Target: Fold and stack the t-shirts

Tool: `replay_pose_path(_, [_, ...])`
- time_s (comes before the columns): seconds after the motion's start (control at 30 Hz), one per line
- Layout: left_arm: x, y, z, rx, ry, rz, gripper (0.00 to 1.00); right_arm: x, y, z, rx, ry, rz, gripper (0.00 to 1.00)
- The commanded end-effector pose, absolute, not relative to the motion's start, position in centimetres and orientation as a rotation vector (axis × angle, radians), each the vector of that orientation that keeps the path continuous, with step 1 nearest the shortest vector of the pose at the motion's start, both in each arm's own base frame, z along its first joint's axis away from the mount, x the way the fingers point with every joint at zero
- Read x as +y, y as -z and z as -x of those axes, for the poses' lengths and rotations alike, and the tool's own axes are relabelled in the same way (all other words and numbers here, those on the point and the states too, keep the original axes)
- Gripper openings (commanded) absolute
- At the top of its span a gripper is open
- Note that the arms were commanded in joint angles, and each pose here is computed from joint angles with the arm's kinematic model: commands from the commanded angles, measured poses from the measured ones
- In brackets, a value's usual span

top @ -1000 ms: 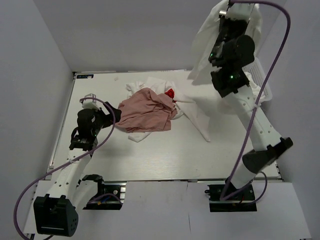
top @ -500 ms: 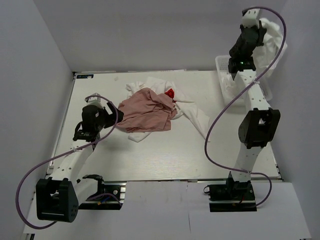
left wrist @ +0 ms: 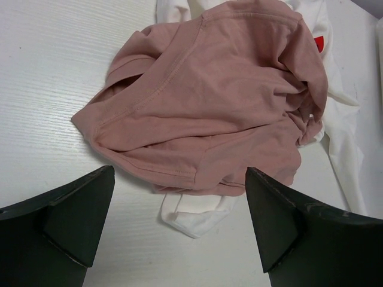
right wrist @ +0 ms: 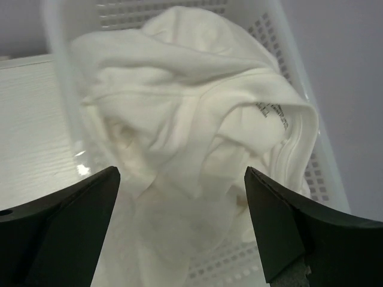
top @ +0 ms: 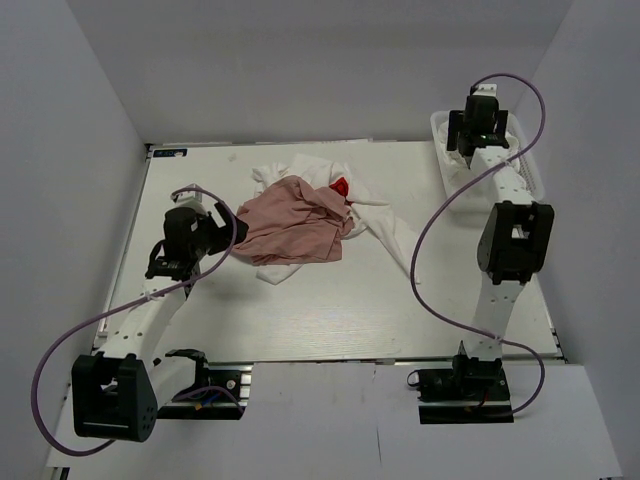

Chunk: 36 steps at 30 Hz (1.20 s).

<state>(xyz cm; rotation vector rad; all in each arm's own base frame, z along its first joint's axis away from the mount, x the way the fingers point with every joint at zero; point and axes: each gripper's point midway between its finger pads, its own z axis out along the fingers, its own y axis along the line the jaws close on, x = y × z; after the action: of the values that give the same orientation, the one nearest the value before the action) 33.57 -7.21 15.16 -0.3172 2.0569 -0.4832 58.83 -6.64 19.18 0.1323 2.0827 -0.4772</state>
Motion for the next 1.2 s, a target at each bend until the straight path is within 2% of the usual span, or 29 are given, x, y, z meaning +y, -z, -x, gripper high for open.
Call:
replay_pose_path(0.0, [-7.7, -18.1, -33.7, 1.991, 0.508, 0.272, 1.0, -0.9, -29.5, -55.8, 1.921, 0.145, -0.033, 0.9])
replay_pose_path(0.03, [-7.7, -18.4, -33.7, 1.98, 0.51, 0.27, 1.0, 0.2, -31.9, -54.4, 1.879, 0.106, 0.011, 0.9])
replay_pose_path(0.1, [-7.7, -18.5, -33.7, 1.98, 0.51, 0.27, 1.0, 4.3, -31.5, -52.1, 1.881, -0.035, 0.141, 0.9])
replay_pose_path(0.13, [-7.7, -18.3, -33.5, 1.989, 0.514, 0.281, 1.0, 5.9, -33.2, -50.6, 1.847, -0.067, 0.184, 0.9])
replay_pose_path(0.33, [-8.2, -18.1, -33.4, 2.021, 0.541, 0.268, 1.0, 13.5, -26.6, -47.3, 1.942, -0.202, 0.327, 0.9])
replay_pose_path(0.47, [-8.2, -18.0, -33.5, 2.03, 0.54, 0.271, 1.0, 17.7, -20.7, -48.9, 2.066, -0.202, 0.406, 0.9])
replay_pose_path(0.6, [-8.4, -18.0, -33.4, 2.032, 0.549, 0.265, 1.0, 22.9, -17.3, -50.8, 2.095, -0.201, 0.511, 0.9])
replay_pose_path(0.7, [-8.3, -18.0, -33.4, 2.032, 0.543, 0.255, 1.0, 25.9, -11.4, -52.2, 2.177, -0.255, 0.559, 0.9])
replay_pose_path(0.73, [-8.3, -18.0, -33.4, 2.032, 0.543, 0.255, 1.0, 26.8, -11.7, -52.9, 2.161, -0.271, 0.561, 0.9])
replay_pose_path(0.8, [-8.3, -18.0, -33.4, 2.032, 0.543, 0.255, 1.0, 28.8, -8.7, -53.6, 2.186, -0.285, 0.593, 0.9])
replay_pose_path(0.87, [-8.3, -18.0, -33.4, 2.032, 0.543, 0.255, 1.0, 29.4, -9.4, -55.1, 2.152, -0.254, 0.559, 0.9])
replay_pose_path(0.9, [-8.3, -18.0, -33.4, 2.032, 0.543, 0.255, 1.0, 29.7, -6.9, -55.3, 2.184, -0.238, 0.562, 0.9])
replay_pose_path(0.93, [-8.3, -18.0, -33.4, 2.032, 0.543, 0.255, 1.0, 30.2, -7.9, -56.0, 2.158, -0.242, 0.547, 0.89])
replay_pose_path(0.97, [-8.3, -18.0, -33.4, 2.032, 0.543, 0.255, 1.0, 30.1, -6.9, -56.2, 2.172, -0.232, 0.544, 0.66])
replay_pose_path(1.03, [-8.3, -17.5, -33.4, 2.051, 0.541, 0.261, 1.0, 30.7, -7.6, -56.3, 2.165, -0.272, 0.526, 0.32])
replay_pose_path(1.07, [-8.3, -17.9, -33.5, 2.042, 0.542, 0.258, 1.0, 31.0, -9.0, -56.3, 2.141, -0.288, 0.529, 0.0])
replay_pose_path(1.1, [-8.2, -17.9, -33.6, 2.041, 0.533, 0.264, 1.0, 31.4, -10.1, -56.1, 2.119, -0.305, 0.537, 0.0])
replay_pose_path(1.13, [-8.2, -17.7, -33.4, 2.05, 0.531, 0.266, 1.0, 31.4, -14.4, -56.0, 2.044, -0.323, 0.52, 0.0])
replay_pose_path(1.17, [-8.2, -17.7, -33.4, 2.05, 0.531, 0.266, 1.0, 31.4, -15.2, -55.5, 2.028, -0.325, 0.531, 0.0])
